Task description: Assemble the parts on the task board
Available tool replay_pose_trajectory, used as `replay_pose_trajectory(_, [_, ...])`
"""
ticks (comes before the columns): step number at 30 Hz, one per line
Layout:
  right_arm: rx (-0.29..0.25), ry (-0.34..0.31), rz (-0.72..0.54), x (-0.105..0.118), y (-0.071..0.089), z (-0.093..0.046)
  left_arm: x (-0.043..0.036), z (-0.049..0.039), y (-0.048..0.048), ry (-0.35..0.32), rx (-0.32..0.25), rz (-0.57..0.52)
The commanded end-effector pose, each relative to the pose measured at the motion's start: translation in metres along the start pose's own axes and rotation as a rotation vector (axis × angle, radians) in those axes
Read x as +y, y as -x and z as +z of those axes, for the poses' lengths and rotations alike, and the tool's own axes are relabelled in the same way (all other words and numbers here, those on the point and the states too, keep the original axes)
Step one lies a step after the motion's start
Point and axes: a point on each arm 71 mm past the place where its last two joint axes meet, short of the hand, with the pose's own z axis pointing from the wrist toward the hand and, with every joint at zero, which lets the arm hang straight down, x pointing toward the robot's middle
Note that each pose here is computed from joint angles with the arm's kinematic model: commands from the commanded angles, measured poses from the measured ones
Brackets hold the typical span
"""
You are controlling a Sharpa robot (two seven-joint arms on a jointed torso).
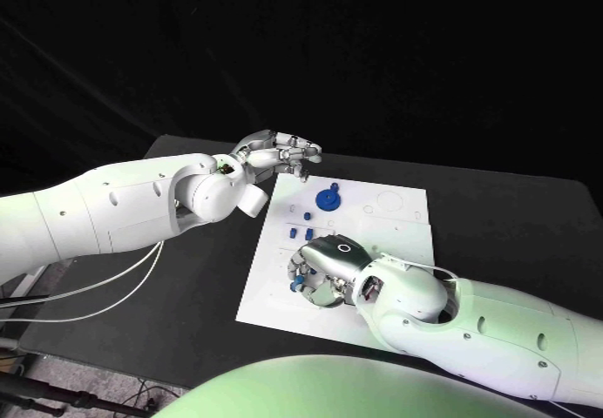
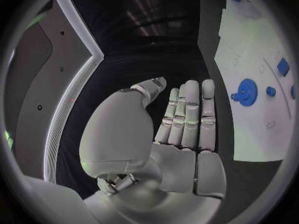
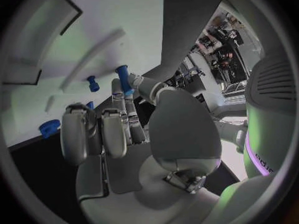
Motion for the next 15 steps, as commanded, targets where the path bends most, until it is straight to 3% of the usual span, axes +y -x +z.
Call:
replay_pose_trajectory(1, [0.01,0.017,-0.029,0.0047,-0.0022,0.001,-0.0009,0.0003,-0.0024,-0.004,0.019,-0.009])
replay_pose_trajectory(15, [-0.009,-0.005,-0.029,0.0029,-0.0012,0.0011,-0.0006,0.0,-0.0026,0.001,0.025,-0.01])
